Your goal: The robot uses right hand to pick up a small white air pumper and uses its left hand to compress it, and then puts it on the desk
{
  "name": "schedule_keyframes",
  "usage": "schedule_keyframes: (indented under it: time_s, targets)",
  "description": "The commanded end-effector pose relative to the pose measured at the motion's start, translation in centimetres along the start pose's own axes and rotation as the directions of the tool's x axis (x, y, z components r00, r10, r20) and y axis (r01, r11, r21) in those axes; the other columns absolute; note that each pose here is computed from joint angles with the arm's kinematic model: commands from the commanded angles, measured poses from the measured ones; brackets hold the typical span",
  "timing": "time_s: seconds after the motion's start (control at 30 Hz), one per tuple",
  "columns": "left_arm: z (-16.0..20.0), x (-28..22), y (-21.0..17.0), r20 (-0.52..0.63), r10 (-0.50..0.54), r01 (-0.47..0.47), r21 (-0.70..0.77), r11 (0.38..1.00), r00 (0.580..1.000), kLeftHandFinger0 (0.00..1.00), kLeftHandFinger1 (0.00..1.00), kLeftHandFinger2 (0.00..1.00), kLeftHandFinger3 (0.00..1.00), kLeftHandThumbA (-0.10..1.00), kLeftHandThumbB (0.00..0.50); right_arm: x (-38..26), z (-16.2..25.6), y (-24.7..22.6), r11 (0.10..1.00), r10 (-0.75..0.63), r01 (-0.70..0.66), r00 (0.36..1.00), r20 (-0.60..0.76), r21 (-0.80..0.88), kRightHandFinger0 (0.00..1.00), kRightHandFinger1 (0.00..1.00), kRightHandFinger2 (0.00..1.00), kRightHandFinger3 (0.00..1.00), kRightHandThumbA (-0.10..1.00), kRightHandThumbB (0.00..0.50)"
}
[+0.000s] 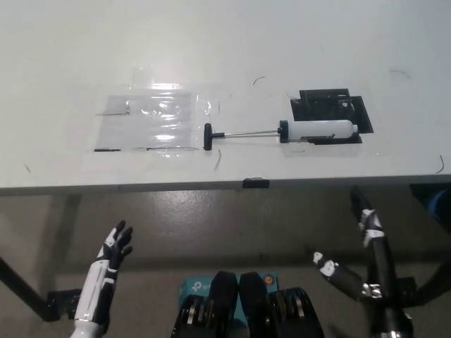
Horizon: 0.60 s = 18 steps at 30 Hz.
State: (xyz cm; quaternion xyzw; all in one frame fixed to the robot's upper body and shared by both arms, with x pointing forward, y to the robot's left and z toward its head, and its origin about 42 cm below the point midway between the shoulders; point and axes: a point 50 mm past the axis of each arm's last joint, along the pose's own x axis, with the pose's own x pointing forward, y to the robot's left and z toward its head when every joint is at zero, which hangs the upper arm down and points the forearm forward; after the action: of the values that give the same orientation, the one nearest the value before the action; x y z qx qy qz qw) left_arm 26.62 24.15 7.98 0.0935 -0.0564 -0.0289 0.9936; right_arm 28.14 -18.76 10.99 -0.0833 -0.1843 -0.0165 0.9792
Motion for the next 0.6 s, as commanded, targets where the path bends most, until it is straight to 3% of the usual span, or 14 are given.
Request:
schedule_keyframes:
  time_s: [0.0, 0.13, 0.23, 0.27, 0.3, 0.37, 0.43, 0.5, 0.57]
  targets:
    - [1.6, 0.8, -0.1, 0.105, -0.031, 0.030, 0.003, 1.000, 0.994, 1.00, 1.00, 1.00, 1.00, 1.00, 0.092, 1.2, 3.9, -1.3, 0.998, -0.047, 0.055, 0.975, 0.216, -0.030, 1.00, 1.00, 1.00, 1.00, 0.74, 0.170]
    - [1.6, 0.7, -0.4, 0.102, -0.031, 0.031, -0.003, 1.000, 0.994, 1.00, 1.00, 1.00, 1.00, 1.00, 0.072, 3.9, 7.3, -3.1, 0.996, -0.054, 0.074, 0.939, 0.339, -0.046, 0.92, 1.00, 1.00, 1.00, 0.61, 0.167]
    - [1.8, 0.7, -0.4, 0.103, -0.032, 0.033, -0.007, 0.999, 0.994, 1.00, 1.00, 1.00, 1.00, 1.00, 0.070, 6.6, 8.9, -4.1, 0.997, -0.016, 0.044, 0.931, 0.364, -0.070, 1.00, 1.00, 1.00, 1.00, 0.63, 0.194]
    - [1.7, 0.7, -0.5, 0.103, -0.030, 0.032, -0.011, 0.999, 0.994, 1.00, 1.00, 1.00, 1.00, 1.00, 0.070, 8.1, 9.6, -4.8, 0.989, 0.053, -0.005, 0.941, 0.333, -0.145, 1.00, 1.00, 1.00, 1.00, 0.79, 0.224]
    - [1.7, 0.7, -0.4, 0.102, -0.030, 0.031, -0.011, 0.999, 0.994, 1.00, 1.00, 1.00, 1.00, 1.00, 0.070, 9.5, 10.3, -5.3, 0.977, 0.123, -0.063, 0.946, 0.301, -0.201, 1.00, 1.00, 1.00, 1.00, 0.87, 0.244]
    - [1.7, 0.7, -0.4, 0.099, -0.031, 0.032, -0.012, 0.999, 0.995, 1.00, 1.00, 1.00, 1.00, 1.00, 0.070, 14.0, 11.8, -6.9, 0.904, 0.320, -0.233, 0.924, 0.207, -0.358, 1.00, 1.00, 1.00, 1.00, 0.90, 0.252]
    - [1.7, 0.7, -0.4, 0.097, -0.031, 0.032, -0.011, 0.999, 0.995, 1.00, 1.00, 1.00, 1.00, 1.00, 0.069, 16.0, 12.2, -7.4, 0.873, 0.385, -0.315, 0.913, 0.132, -0.372, 1.00, 1.00, 1.00, 1.00, 0.88, 0.283]
    - [1.6, 0.1, -0.2, 0.092, -0.028, 0.028, 0.003, 1.000, 0.995, 1.00, 1.00, 1.00, 1.00, 1.00, 0.076, 20.3, 12.5, -7.4, 0.766, 0.492, -0.445, 0.870, -0.021, -0.464, 1.00, 1.00, 1.00, 1.00, 0.91, 0.343]
    - [1.6, 0.0, -0.2, 0.091, -0.027, 0.027, 0.001, 1.000, 0.996, 1.00, 1.00, 1.00, 1.00, 1.00, 0.079, 22.9, 12.4, -7.2, 0.721, 0.521, -0.502, 0.847, -0.103, -0.478, 1.00, 1.00, 1.00, 1.00, 0.94, 0.374]
